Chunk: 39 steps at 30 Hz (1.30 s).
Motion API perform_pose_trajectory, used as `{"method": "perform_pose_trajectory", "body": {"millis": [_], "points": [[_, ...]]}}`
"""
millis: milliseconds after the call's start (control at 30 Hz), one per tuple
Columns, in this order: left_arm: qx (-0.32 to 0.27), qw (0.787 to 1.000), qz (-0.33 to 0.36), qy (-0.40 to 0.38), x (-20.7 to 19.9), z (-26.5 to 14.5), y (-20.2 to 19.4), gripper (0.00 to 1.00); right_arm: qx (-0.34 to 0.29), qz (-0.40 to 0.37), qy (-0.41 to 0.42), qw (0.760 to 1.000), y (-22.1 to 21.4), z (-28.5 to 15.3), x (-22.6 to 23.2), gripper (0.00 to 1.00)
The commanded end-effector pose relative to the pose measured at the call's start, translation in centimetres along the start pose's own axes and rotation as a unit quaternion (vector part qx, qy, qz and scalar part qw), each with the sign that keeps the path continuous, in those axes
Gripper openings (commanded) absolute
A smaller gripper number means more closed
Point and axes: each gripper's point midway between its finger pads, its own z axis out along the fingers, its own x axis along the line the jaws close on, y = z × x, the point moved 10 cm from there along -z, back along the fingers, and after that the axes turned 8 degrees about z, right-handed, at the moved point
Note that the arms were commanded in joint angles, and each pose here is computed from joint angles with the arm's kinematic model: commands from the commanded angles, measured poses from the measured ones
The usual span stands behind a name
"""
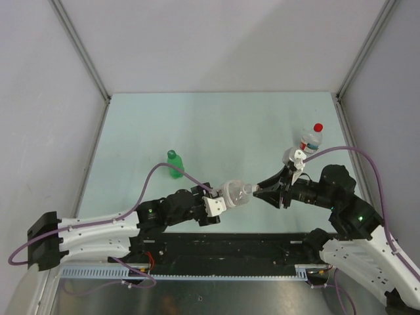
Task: Screw on the bottle caps
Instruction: Screw the bottle cap onto the plastic bottle.
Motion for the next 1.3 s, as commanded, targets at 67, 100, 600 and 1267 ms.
{"method": "perform_pose_trajectory", "body": {"millis": [67,100,600,1267], "points": [[-0.032,0.999,-0.009,0.021,1.7,0.0,2.8,0.0,0.018,-0.008,0.012,1.0,0.8,0.7,-0.1,0.03],[-0.035,0.999,-0.006,0.021,1.7,-0.1,2.9,0.0,0.021,-0.007,0.009,1.0,0.8,0.8,-0.2,0.03],[-0.07,0.997,0.026,-0.016,1.2,-0.4,2.9,0.0,0.035,0.001,-0.017,0.999,0.6,1.7,-1.2,0.04],[-0.123,0.99,0.042,-0.049,1.9,-1.7,5.2,0.0,0.105,-0.013,0.09,0.99,-1.1,1.9,0.3,0.0]]}}
